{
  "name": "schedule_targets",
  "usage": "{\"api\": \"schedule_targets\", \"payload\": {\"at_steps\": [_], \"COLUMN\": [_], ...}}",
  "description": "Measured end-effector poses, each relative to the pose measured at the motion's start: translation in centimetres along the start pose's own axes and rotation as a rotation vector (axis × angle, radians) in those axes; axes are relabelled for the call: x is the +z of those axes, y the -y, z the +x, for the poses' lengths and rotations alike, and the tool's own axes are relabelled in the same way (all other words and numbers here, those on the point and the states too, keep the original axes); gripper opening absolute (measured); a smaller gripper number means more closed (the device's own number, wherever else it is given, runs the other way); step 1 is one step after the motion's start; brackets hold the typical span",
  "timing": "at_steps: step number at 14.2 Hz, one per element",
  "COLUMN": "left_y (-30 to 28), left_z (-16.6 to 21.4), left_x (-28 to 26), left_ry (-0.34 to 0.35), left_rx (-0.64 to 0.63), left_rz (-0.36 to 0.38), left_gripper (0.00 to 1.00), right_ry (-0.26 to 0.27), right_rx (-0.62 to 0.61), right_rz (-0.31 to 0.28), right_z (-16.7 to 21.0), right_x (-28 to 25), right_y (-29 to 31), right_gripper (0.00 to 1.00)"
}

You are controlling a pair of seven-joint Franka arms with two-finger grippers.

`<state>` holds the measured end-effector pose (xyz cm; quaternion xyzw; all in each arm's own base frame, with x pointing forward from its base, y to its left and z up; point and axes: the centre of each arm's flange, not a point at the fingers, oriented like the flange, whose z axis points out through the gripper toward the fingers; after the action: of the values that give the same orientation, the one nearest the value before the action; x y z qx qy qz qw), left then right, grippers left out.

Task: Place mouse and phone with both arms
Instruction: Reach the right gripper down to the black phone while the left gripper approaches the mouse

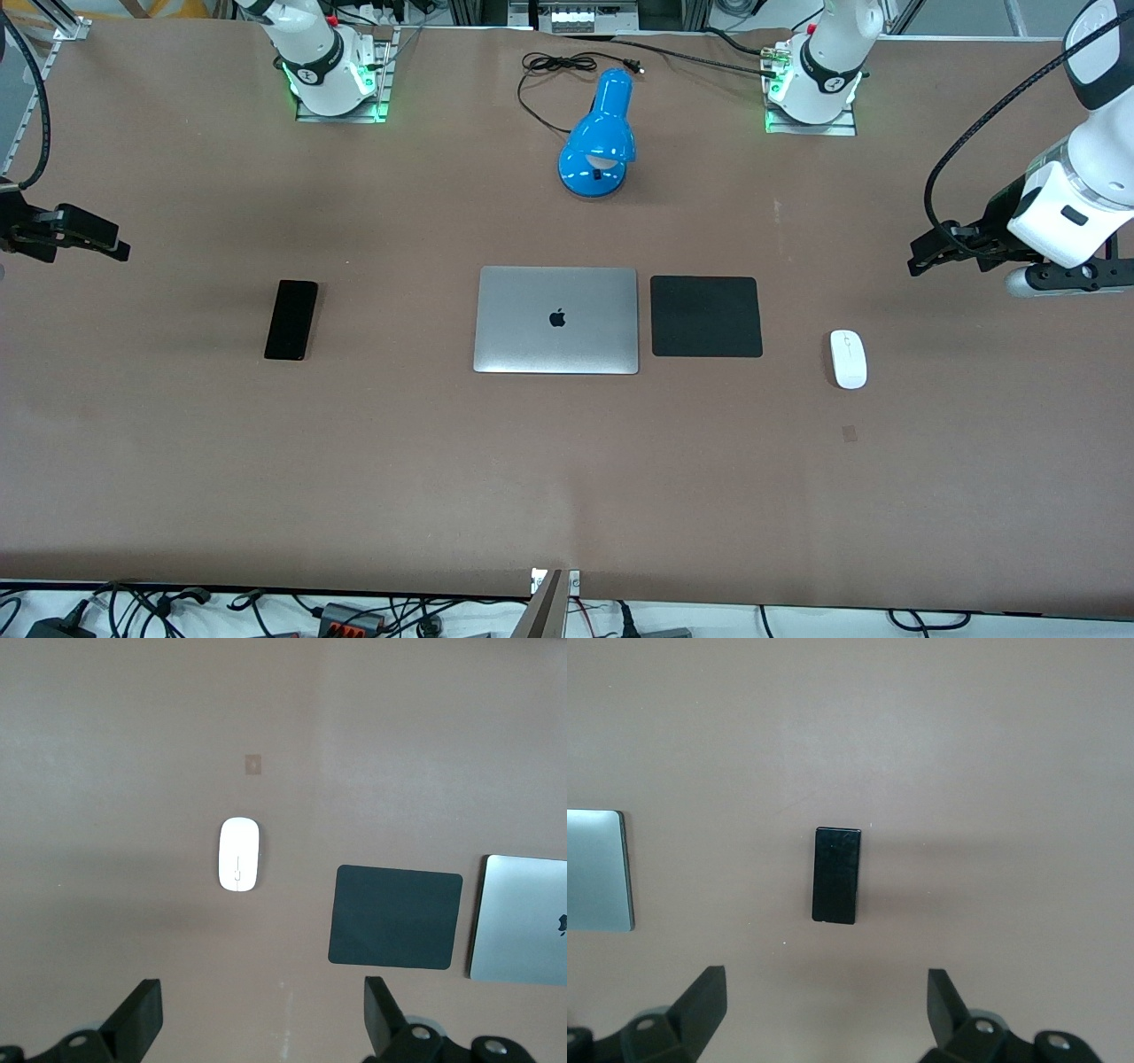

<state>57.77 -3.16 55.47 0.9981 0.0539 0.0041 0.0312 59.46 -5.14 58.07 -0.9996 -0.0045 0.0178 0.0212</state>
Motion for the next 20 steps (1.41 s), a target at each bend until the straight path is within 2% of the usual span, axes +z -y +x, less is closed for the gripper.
{"api": "schedule_targets", "payload": {"at_steps": [14, 16, 20], "left_y": [-0.1, -0.1, -0.1], "left_z": [0.0, 0.0, 0.0], "left_x": [0.0, 0.0, 0.0], "left_ry": [0.0, -0.001, -0.012], "left_rx": [0.002, 0.002, 0.033], "left_rz": [0.001, 0.002, 0.085], "left_gripper": [1.0, 1.0, 1.0], "right_ry": [0.011, 0.044, 0.179], "right_rx": [0.003, 0.005, 0.024], "right_rz": [0.002, 0.007, 0.02], "right_z": [0.2, 0.7, 2.1], "right_x": [0.5, 2.3, 8.7], "right_y": [-0.2, -0.4, -1.9], "right_gripper": [1.0, 1.0, 1.0]}}
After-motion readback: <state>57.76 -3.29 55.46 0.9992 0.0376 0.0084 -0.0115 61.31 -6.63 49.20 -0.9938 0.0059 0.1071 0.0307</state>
